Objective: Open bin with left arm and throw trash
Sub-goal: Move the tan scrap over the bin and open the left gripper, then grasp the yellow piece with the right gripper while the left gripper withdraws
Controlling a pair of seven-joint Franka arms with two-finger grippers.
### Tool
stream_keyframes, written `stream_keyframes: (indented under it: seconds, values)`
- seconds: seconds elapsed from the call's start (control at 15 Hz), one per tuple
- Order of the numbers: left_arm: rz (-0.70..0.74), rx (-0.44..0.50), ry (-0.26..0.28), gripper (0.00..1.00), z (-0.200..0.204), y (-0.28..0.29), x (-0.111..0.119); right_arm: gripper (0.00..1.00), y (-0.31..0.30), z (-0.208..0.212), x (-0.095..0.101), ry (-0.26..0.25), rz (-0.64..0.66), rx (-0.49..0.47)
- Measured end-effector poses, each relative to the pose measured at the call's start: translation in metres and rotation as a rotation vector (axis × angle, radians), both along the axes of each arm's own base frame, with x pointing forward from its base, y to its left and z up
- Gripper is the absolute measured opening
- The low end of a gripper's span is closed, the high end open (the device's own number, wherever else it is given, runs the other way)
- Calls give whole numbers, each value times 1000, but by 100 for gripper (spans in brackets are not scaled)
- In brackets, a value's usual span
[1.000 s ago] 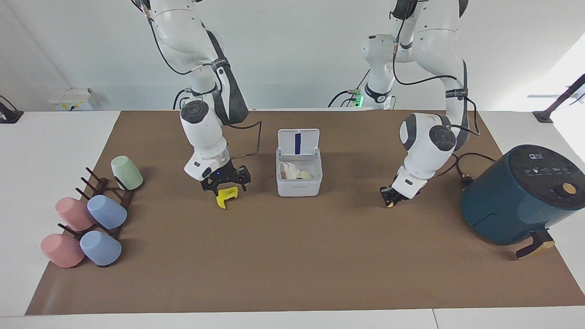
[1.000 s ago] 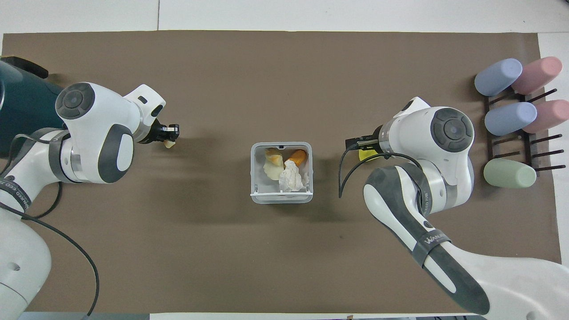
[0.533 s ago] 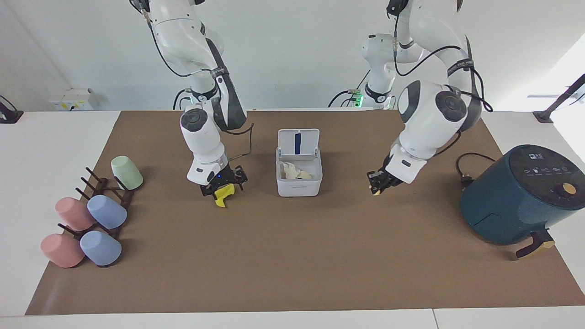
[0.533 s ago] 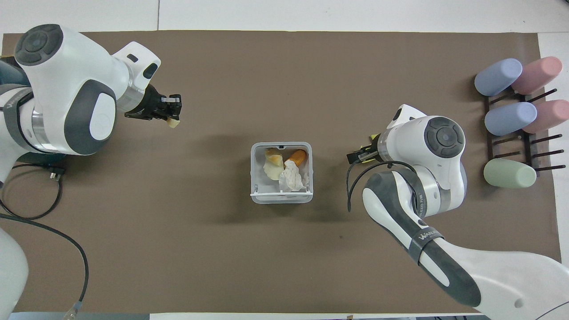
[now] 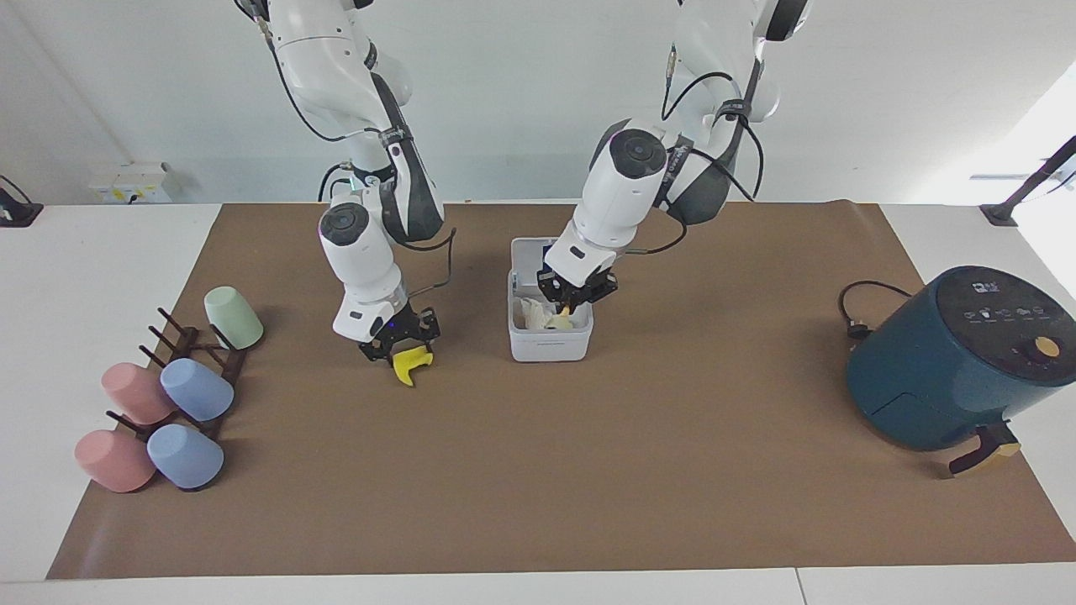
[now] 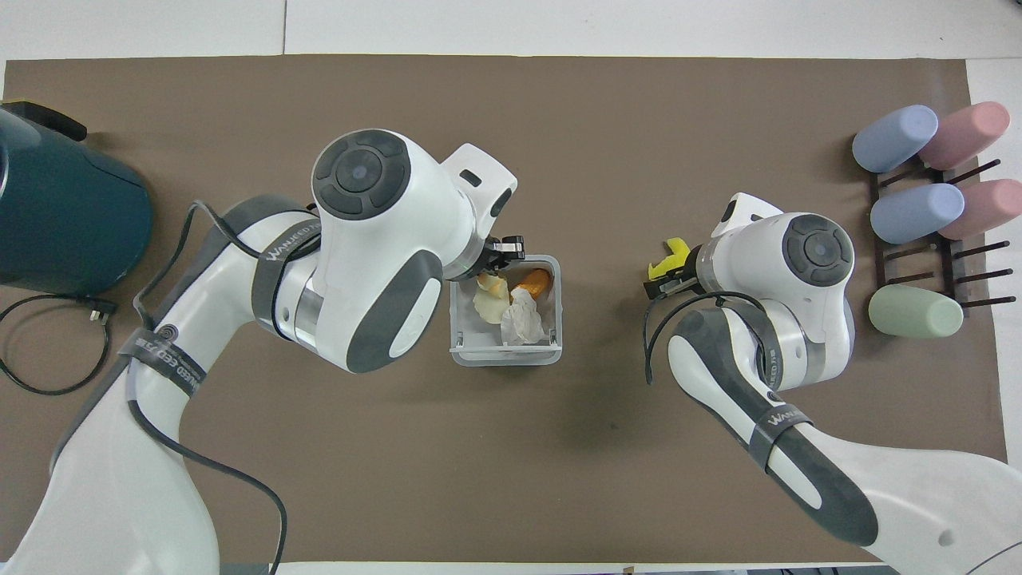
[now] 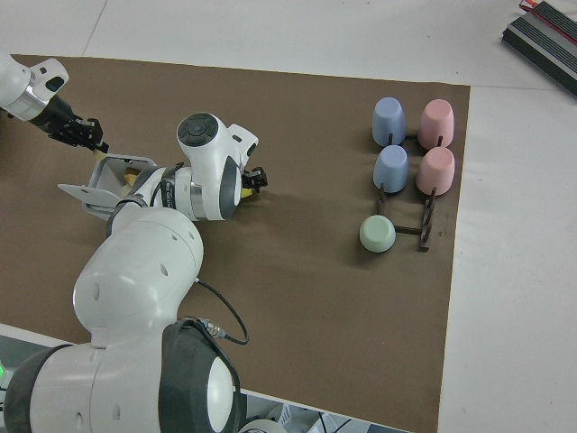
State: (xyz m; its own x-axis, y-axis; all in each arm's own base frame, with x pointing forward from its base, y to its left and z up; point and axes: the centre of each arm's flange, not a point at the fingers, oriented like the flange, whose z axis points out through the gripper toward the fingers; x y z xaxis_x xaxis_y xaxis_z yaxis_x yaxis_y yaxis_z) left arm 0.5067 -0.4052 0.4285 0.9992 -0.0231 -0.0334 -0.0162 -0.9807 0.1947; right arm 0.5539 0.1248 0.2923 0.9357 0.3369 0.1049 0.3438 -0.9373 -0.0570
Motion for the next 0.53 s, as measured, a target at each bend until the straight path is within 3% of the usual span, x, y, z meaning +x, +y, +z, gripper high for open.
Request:
stream_keyframes:
  seconds: [0.13,0.2,0.4,0.53]
  values:
    - [-3,0,-11,20,-18,-1,-11,38,0,1,0,-8,0,1]
    - [-2,2,-11,27,-23,1,-14,29,0,3,1,-12,0,2]
    - [0,5,-12,58,-23,5,-16,2,1,10,2,-27,-28,7]
    - [0,3,-15,79,-19,5,-16,2,3,22,5,-46,-101,20]
